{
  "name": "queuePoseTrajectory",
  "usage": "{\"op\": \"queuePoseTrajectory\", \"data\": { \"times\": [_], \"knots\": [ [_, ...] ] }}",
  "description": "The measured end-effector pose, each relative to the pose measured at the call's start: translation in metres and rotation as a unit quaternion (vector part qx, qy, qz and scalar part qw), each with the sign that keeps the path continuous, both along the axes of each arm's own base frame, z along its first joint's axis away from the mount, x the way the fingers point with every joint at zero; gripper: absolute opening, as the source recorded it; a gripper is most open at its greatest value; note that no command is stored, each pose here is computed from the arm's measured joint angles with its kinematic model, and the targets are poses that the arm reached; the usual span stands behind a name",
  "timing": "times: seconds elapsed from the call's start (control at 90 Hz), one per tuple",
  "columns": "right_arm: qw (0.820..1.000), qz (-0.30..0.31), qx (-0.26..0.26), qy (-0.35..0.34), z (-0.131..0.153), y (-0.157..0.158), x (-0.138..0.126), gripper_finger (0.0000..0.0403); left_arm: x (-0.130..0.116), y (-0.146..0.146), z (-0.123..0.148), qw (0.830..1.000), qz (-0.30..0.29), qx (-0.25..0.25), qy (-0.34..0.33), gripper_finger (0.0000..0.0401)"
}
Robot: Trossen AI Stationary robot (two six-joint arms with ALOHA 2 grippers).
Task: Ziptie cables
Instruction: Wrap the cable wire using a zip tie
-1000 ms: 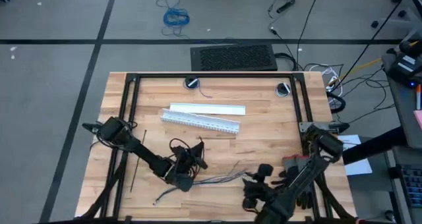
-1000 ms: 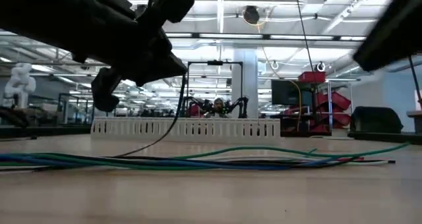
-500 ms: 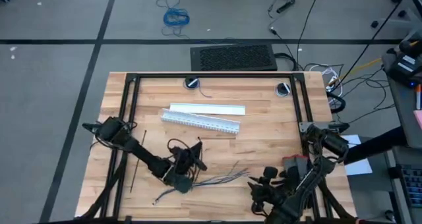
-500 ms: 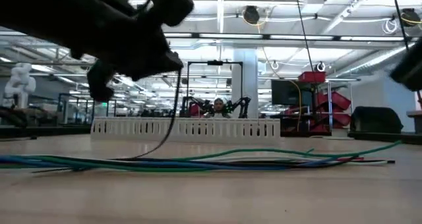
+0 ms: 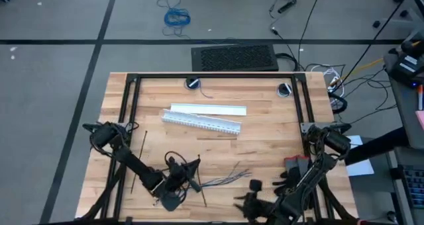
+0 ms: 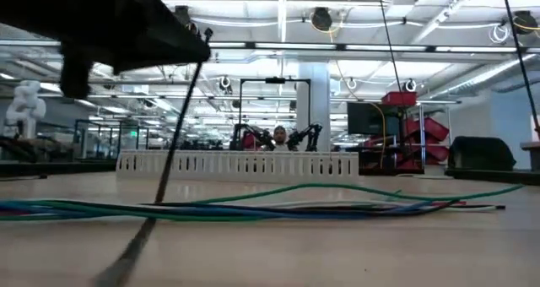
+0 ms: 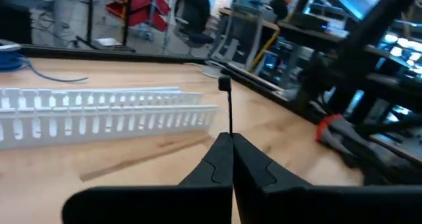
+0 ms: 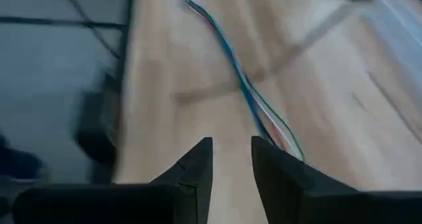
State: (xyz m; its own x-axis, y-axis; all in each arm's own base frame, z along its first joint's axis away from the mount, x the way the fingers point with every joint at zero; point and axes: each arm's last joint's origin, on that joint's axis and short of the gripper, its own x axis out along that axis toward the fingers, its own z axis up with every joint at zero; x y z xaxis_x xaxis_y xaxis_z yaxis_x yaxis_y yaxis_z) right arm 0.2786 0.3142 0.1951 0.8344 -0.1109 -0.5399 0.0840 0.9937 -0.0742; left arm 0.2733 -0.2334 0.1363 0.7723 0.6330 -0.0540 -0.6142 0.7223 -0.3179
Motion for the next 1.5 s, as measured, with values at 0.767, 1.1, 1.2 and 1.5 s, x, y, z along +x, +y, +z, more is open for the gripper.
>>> {"op": "queuePoseTrajectory", "data": {
  "times": [0.767,1.1,1.2,1.5],
  "knots": [
    [0.991,0.058,-0.059,0.101,-0.027,-0.03,0.036,0.0098,0.001,-0.001,-0.02,0.997,-0.049,-0.064,0.022,0.0],
    [0.982,0.013,-0.141,0.129,-0.034,-0.021,-0.002,0.0098,0.061,0.028,-0.015,0.995,0.066,-0.07,-0.034,0.0],
    [0.978,0.004,-0.158,0.134,-0.034,-0.02,-0.013,0.0098,0.073,0.038,-0.011,0.993,0.085,-0.072,-0.041,0.0],
    [0.974,0.031,-0.182,0.129,-0.018,-0.01,-0.042,0.0098,0.082,0.032,0.007,0.987,0.11,-0.081,-0.083,0.0]
  ]
}}
